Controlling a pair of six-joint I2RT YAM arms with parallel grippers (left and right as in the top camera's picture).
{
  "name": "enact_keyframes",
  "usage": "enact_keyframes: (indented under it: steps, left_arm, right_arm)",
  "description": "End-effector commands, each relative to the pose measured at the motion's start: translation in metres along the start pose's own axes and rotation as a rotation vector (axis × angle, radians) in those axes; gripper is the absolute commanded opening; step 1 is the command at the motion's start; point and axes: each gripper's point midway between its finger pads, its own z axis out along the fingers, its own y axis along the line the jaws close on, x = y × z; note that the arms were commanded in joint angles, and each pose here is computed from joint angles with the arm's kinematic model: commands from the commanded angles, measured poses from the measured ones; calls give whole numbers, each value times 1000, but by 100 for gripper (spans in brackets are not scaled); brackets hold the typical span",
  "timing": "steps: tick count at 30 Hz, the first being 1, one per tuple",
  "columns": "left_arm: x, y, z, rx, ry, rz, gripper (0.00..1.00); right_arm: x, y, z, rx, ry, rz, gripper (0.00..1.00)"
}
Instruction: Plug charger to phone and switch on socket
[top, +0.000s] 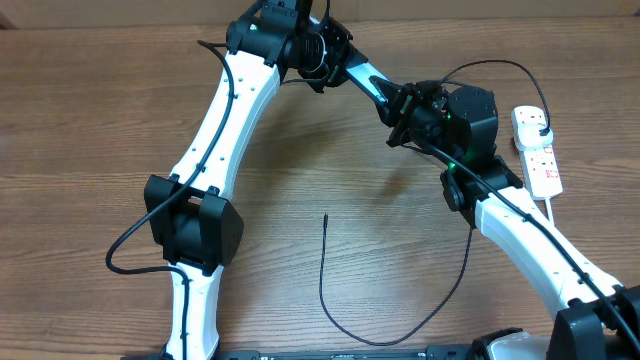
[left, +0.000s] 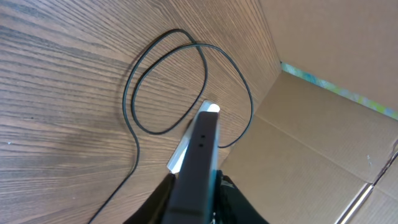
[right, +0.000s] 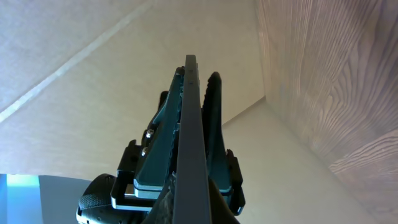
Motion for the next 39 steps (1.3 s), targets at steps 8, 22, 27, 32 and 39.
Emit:
enact_keyframes:
  steps: [8,22,27,32,39]
  left_arm:
    - [16,-18,-11,32,-15,36,4]
    - [15,-19,-12,34,-16,49,4]
    - [4,-17,-17,38,-32,62,4]
    - [-17,-14,-30,46,-63,111,4]
    - [-41,-10,-54,94,-40,232,4]
  right_arm:
    - [17,16,-1,-37,44,-13,4]
    - [17,16,-1,-38,43,-54,81]
    - [17,15,-1,-39,42,-95,100]
    - [11,19,-2,-48,27,-209,100]
    - [2,20,-6,-39,16,-452,100]
